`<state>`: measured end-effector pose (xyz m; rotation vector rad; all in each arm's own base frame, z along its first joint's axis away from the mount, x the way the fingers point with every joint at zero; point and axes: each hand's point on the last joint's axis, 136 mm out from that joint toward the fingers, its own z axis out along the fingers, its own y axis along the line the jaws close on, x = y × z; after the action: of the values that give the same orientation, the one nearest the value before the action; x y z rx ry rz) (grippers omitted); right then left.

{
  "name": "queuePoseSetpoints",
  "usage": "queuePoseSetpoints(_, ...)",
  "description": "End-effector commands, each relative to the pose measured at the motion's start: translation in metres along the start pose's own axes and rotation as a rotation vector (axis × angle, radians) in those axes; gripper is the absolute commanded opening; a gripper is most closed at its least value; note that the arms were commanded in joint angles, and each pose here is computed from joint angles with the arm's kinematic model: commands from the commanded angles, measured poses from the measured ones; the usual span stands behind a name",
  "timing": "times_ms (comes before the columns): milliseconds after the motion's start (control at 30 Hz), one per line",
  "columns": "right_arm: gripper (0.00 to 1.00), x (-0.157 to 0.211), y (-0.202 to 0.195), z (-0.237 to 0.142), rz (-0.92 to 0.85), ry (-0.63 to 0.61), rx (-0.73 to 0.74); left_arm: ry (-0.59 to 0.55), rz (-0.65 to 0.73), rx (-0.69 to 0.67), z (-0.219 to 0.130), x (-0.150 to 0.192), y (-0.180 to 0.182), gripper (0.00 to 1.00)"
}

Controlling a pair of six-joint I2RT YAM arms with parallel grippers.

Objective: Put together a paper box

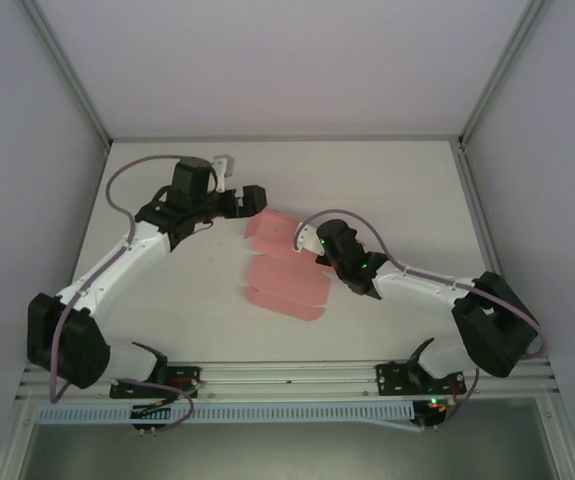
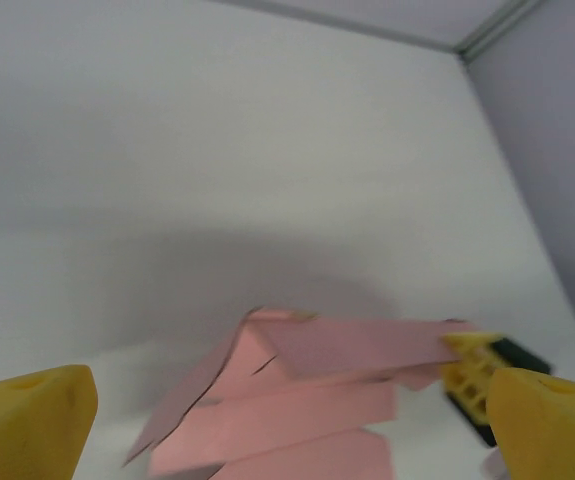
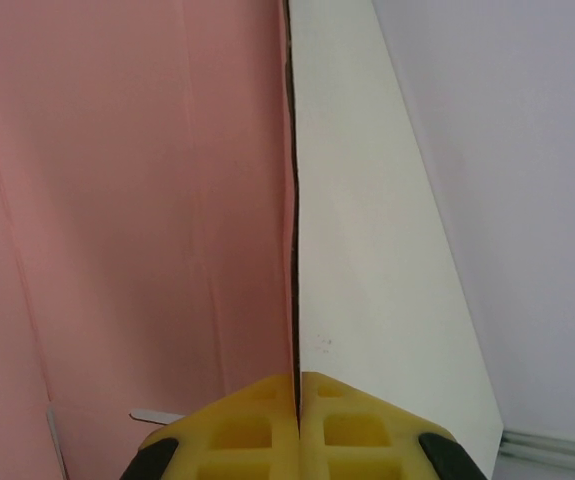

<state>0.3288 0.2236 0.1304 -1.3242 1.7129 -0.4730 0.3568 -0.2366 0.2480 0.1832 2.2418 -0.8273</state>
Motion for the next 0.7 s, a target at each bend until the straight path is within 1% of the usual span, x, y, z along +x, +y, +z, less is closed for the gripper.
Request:
queuePoseSetpoints(0, 0.01, -0.011, 0.001, 0.002, 0.016, -0.026, -0.023, 0.027, 0.043, 0.165, 0.014, -0.015, -0.030, 0.99)
queuePoseSetpoints(133, 0.01, -0.011, 0.001, 0.002, 0.026, -0.024, -0.028, 0.111, 0.026, 0.233, 0.034, -0.003, -0.035, 0.95)
queuePoseSetpoints(267, 0.00, -0.009, -0.001, 0.002, 0.043, -0.017, -0.025, 0.177, -0.011, 0.257, 0.048, 0.011, -0.033, 0.88)
queuePoseSetpoints(400, 0.01, -0.008, -0.002, 0.003, 0.048, -0.009, -0.023, 0.202, -0.024, 0.250, 0.053, 0.020, -0.027, 0.88)
queuePoseSetpoints(567, 0.01, -0.009, -0.001, 0.005, 0.051, -0.005, -0.033, 0.223, -0.026, 0.248, 0.057, 0.027, -0.027, 0.84)
queuePoseSetpoints(667, 0.00, -0.008, -0.003, 0.007, 0.058, 0.006, -0.025, 0.251, -0.026, 0.246, 0.060, 0.034, -0.027, 0.78)
